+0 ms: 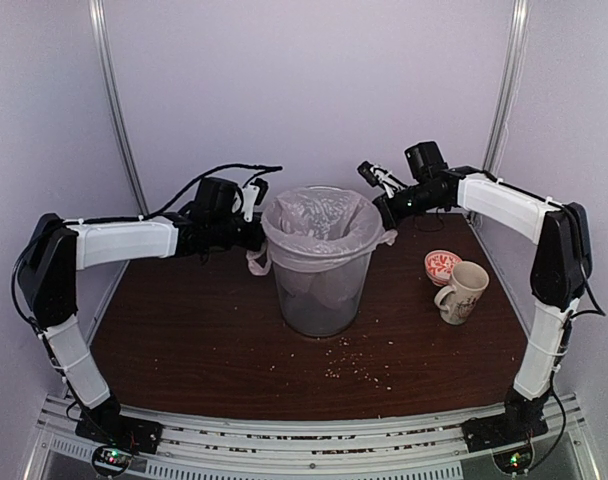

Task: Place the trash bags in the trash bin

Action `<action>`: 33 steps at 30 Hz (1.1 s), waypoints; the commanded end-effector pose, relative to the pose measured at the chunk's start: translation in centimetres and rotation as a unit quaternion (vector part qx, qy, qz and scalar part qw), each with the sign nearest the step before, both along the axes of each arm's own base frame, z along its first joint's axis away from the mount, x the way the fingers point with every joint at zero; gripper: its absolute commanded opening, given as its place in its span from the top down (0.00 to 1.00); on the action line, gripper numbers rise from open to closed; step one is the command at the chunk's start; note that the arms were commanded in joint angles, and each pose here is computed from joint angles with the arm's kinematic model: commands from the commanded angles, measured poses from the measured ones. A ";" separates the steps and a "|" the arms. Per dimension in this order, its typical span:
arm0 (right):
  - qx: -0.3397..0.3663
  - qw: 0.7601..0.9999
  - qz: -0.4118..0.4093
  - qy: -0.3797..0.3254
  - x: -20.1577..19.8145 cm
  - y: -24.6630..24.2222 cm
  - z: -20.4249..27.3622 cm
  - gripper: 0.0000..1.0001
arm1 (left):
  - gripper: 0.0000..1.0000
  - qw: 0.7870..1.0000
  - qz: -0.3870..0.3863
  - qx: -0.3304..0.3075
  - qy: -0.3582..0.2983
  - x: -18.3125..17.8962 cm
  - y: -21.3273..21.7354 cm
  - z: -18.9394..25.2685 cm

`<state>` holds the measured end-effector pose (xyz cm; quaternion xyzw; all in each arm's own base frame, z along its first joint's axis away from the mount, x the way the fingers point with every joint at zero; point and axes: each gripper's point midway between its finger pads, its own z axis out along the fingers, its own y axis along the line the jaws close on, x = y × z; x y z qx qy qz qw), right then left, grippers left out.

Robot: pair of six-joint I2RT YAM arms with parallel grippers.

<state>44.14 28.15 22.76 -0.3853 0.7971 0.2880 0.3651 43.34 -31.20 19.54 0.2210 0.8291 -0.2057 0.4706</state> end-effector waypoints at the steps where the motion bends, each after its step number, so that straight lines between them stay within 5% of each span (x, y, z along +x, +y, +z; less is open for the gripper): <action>1: -0.006 0.999 -0.009 0.050 -0.5 -0.7 -2.6 1.00 | 1.00 1.000 0.017 -0.005 0.022 -0.3 0.2 -2.2; 14: -0.036 0.994 -0.038 0.094 -2.2 -3.6 -6.4 1.00 | 1.00 0.996 0.063 0.012 0.055 -2.2 3.2 -5.4; 18: -0.014 0.995 -0.042 0.088 -3.2 -5.2 -4.5 0.89 | 1.00 0.997 0.068 0.001 0.037 -3.1 4.0 -2.8; 25: 0.010 0.998 -0.053 0.040 -6.0 -8.2 0.2 0.64 | 0.47 0.997 0.031 -0.064 -0.002 -7.1 5.0 3.7; 33: 0.026 0.997 -0.050 0.049 -8.8 -8.7 -0.9 0.57 | 0.38 0.993 0.032 -0.111 0.030 -10.1 6.1 3.1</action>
